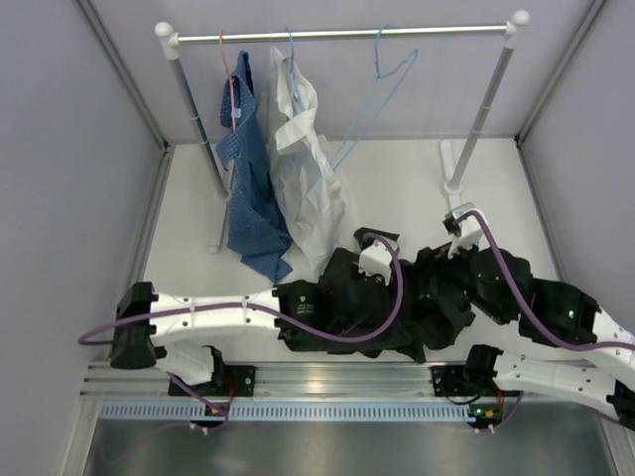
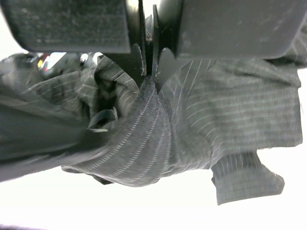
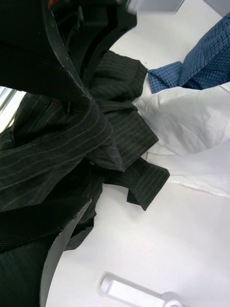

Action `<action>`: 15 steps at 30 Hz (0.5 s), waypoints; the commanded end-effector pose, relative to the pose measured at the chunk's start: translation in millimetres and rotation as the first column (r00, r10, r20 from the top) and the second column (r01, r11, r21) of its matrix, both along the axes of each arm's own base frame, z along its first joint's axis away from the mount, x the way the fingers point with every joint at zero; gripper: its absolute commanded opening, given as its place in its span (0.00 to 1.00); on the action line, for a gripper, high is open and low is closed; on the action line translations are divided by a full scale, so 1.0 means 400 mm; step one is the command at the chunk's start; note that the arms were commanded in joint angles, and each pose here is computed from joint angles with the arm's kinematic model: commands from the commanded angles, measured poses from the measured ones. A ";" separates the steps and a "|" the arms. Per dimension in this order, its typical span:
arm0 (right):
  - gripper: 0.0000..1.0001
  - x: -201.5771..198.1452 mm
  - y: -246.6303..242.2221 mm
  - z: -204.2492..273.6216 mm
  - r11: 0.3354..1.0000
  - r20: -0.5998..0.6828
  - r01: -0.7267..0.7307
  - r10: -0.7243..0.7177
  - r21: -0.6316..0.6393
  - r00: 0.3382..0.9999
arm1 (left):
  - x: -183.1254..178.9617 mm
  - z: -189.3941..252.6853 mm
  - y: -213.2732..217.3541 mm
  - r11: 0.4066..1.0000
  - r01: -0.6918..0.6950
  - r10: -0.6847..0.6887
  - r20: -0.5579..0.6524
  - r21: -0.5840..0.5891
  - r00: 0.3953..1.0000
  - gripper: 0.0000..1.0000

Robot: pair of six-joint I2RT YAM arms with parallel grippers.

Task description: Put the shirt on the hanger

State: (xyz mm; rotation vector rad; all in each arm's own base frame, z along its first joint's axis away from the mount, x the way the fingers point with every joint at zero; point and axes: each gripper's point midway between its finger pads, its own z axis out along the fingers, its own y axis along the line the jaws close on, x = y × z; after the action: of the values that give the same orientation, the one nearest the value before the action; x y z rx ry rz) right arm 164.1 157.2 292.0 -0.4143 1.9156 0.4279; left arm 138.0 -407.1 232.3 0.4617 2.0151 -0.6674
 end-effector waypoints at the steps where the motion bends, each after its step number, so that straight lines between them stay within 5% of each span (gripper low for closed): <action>1: 0.77 -0.001 0.011 0.114 0.992 0.036 -0.003 -0.001 0.126 0.999 | -0.008 -0.028 0.051 0.999 0.022 -0.021 -0.079 0.023 0.997 0.00; 9: 0.80 0.100 0.030 0.182 0.990 0.026 0.133 -0.134 0.039 0.991 | -0.029 -0.084 0.148 0.996 0.061 -0.050 -0.152 0.070 0.987 0.00; 15: 0.84 0.244 0.049 0.281 0.946 0.039 0.293 -0.301 0.142 0.953 | -0.036 -0.098 0.215 0.999 0.012 -0.007 -0.165 0.035 0.986 0.00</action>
State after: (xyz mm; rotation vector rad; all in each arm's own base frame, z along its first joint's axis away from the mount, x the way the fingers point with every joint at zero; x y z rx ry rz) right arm 241.9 165.5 381.0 -0.1221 1.8903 0.3109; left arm 125.9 -333.7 189.6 0.5058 2.1841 -0.6683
